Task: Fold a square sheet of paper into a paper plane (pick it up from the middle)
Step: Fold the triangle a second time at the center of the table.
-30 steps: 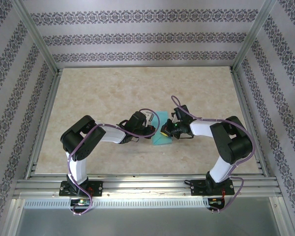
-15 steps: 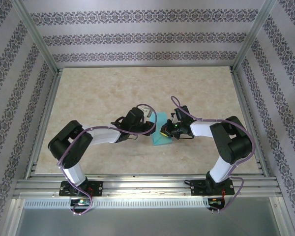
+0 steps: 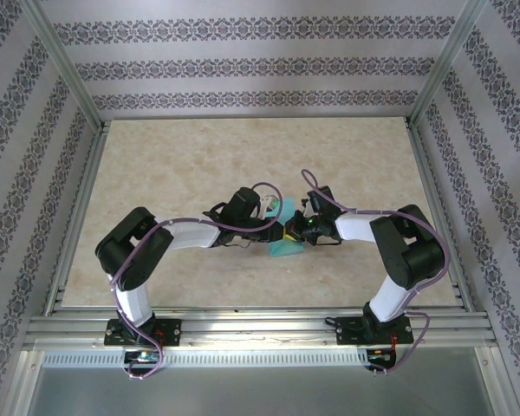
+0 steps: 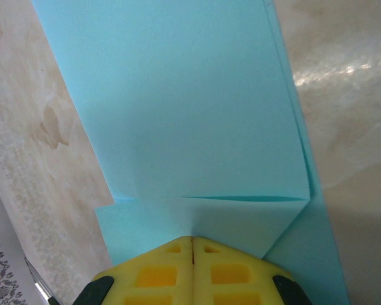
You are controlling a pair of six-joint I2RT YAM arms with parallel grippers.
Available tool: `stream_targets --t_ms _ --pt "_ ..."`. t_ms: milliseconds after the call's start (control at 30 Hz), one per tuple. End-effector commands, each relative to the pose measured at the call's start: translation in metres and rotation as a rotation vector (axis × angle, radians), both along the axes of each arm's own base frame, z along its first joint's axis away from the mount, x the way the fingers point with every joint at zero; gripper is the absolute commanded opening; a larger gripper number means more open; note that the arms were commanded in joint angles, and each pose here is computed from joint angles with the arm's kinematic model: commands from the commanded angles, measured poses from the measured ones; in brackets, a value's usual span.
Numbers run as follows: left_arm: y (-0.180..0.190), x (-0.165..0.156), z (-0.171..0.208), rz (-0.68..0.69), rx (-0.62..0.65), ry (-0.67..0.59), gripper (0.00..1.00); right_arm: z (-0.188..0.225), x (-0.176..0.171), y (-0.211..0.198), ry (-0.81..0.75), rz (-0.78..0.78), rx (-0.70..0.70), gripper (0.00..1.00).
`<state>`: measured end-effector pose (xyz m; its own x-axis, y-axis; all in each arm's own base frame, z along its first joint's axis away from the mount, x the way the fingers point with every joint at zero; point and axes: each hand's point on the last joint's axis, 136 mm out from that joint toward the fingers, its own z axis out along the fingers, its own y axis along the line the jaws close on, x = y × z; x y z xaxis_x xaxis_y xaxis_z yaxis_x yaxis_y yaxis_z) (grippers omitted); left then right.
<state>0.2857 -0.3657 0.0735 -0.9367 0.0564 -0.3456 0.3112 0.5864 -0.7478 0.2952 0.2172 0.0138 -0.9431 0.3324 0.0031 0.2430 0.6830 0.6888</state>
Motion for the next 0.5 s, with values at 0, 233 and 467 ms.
stream_targets --t_ms 0,233,467 --pt "-0.008 -0.014 -0.004 -0.036 0.011 0.079 0.00 -0.030 -0.023 -0.023 0.110 -0.030 -0.103 0.00" --pt "0.000 -0.016 -0.023 -0.011 0.115 0.156 0.00 -0.029 -0.023 -0.025 0.108 -0.037 -0.106 0.00" --pt "-0.001 -0.016 -0.032 -0.014 0.142 0.175 0.00 -0.028 -0.022 -0.025 0.107 -0.037 -0.104 0.00"
